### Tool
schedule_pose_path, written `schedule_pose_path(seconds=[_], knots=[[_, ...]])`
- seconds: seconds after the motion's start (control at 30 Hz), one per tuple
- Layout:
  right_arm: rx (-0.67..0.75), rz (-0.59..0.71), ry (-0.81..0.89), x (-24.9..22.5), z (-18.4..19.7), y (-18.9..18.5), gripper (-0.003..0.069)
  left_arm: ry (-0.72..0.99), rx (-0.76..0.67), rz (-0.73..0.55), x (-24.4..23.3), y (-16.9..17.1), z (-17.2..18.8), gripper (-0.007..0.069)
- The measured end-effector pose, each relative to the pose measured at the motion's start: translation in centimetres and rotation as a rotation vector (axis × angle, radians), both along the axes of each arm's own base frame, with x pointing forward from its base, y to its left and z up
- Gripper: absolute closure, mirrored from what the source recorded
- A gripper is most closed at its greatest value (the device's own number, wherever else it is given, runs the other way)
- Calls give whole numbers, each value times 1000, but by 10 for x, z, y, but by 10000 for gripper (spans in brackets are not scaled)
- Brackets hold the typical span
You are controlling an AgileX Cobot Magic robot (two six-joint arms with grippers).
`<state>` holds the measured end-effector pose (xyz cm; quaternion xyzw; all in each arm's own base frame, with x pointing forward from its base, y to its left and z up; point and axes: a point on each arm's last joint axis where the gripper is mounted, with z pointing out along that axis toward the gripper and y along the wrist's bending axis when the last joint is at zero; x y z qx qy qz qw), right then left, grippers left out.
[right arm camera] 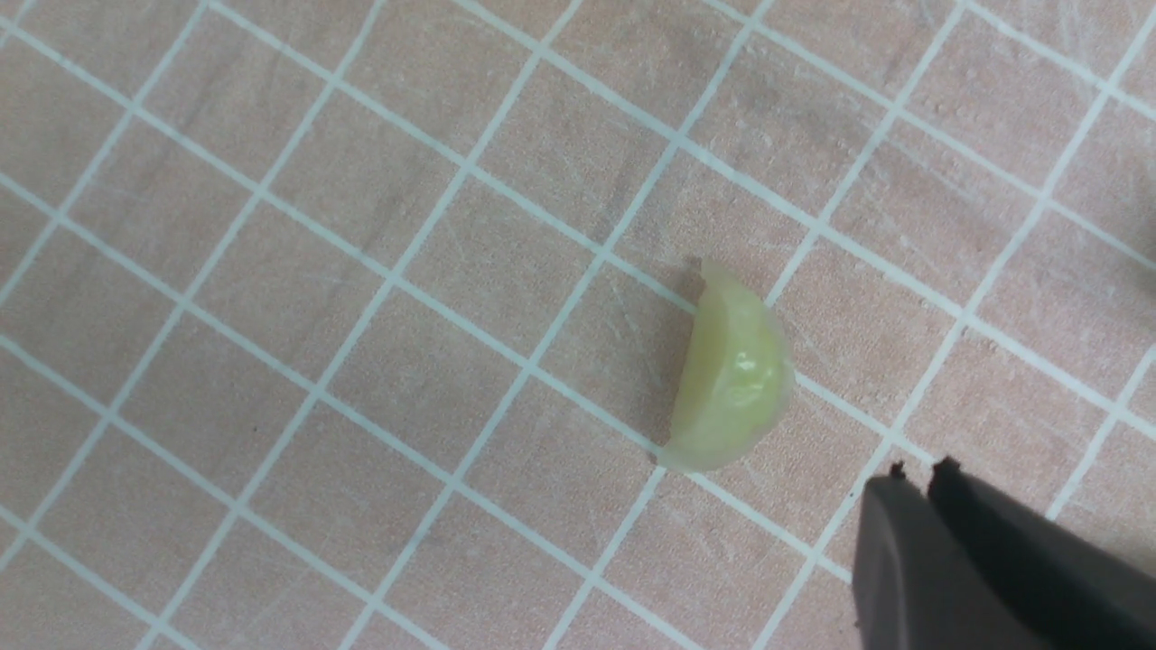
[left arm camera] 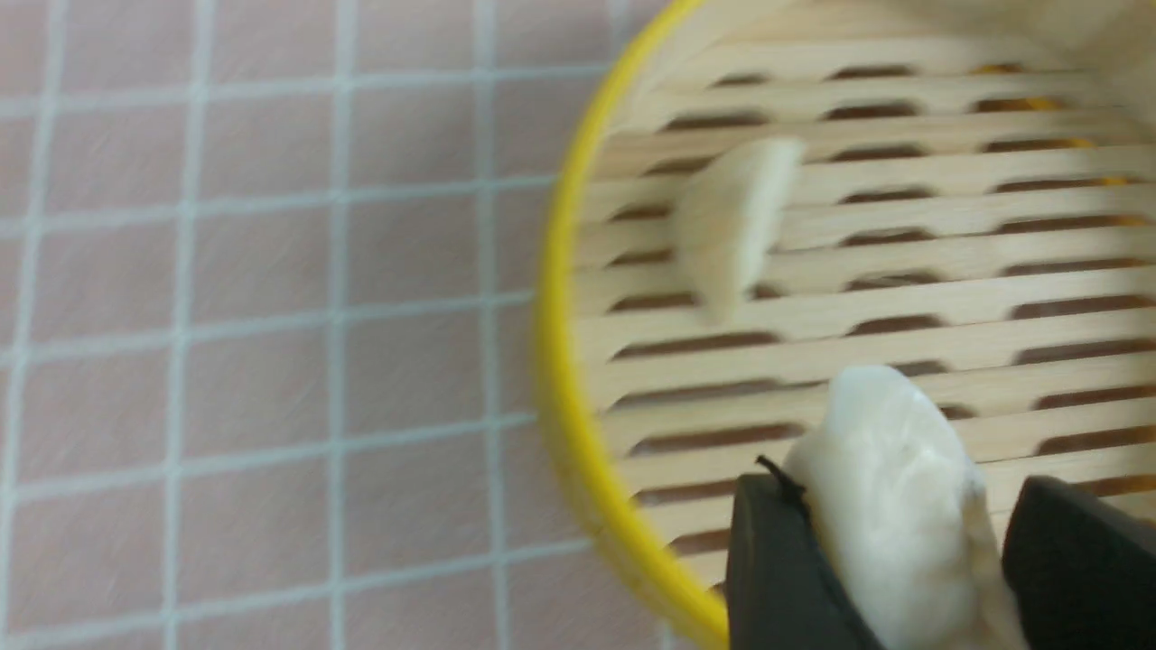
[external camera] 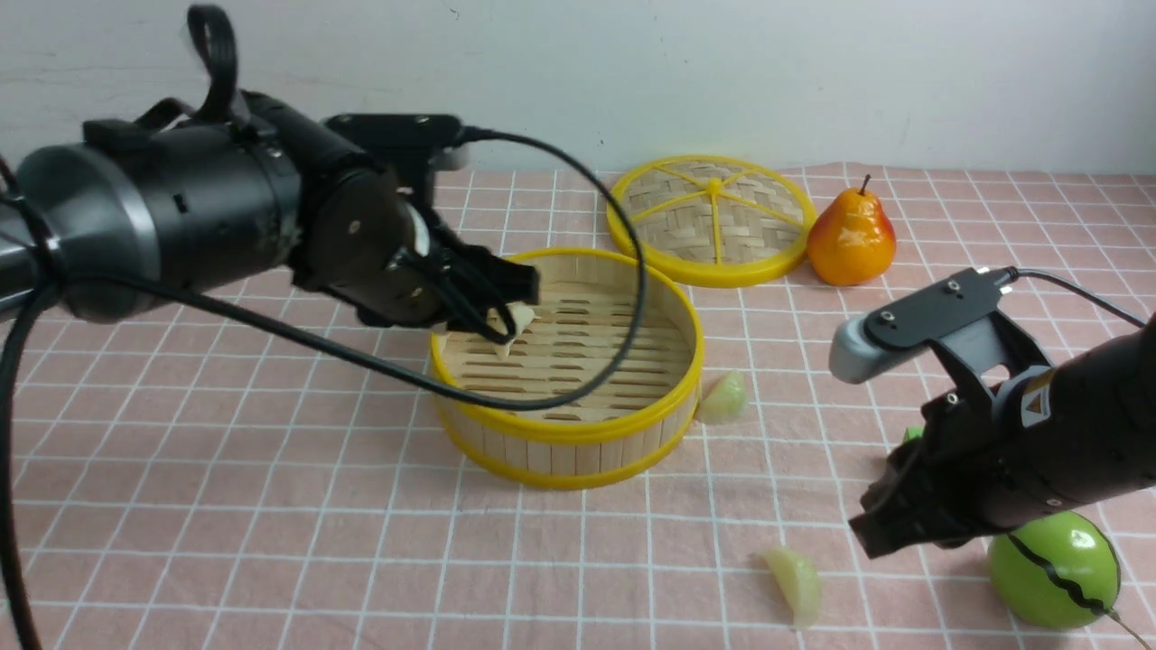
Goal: Put the dumplings into the steamer on the table with the pink tablecloth.
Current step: 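Place the dumpling into the bamboo steamer basket with the left gripper, then reach for and grasp a dumpling lying on the table beside the steamer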
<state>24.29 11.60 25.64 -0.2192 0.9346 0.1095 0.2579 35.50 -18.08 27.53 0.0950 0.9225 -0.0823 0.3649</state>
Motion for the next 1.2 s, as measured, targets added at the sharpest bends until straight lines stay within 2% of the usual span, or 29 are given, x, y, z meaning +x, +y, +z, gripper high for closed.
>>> schedule_pose_path(seconds=[0.1,0.27,0.37,0.5,0.53,0.57,0.63,0.77,0.87,0.93,1.1,1.13,1.2], knots=[[0,0,0,0,0,0,617,-10,34,-64,9,-13,-13,314],[2,-1,6,0,0,0,617,72,89,-96,28,-25,-76,315],[7,-2,11,-1,0,0,617,89,100,-110,30,-30,-91,317],[7,-2,11,-1,0,0,617,90,102,-119,28,-33,-90,270],[7,-2,11,-1,0,0,615,96,108,-116,28,-33,-87,203],[7,-2,11,-1,0,0,615,96,108,-113,28,-33,-84,182],[8,-3,9,-1,0,0,612,87,105,-103,29,-33,-68,121],[11,-5,5,0,0,1,609,15,69,-93,31,-34,-31,89],[11,-5,5,0,0,1,609,-74,49,-106,38,-37,-10,108],[11,-5,5,0,0,1,609,-121,61,-124,44,-38,-11,141],[17,-8,8,0,0,1,609,-148,77,-120,63,-35,-38,246],[19,-8,9,0,0,1,609,-123,73,-87,69,-29,-50,291],[20,-9,9,0,0,1,609,-103,65,-57,72,-25,-55,320]])
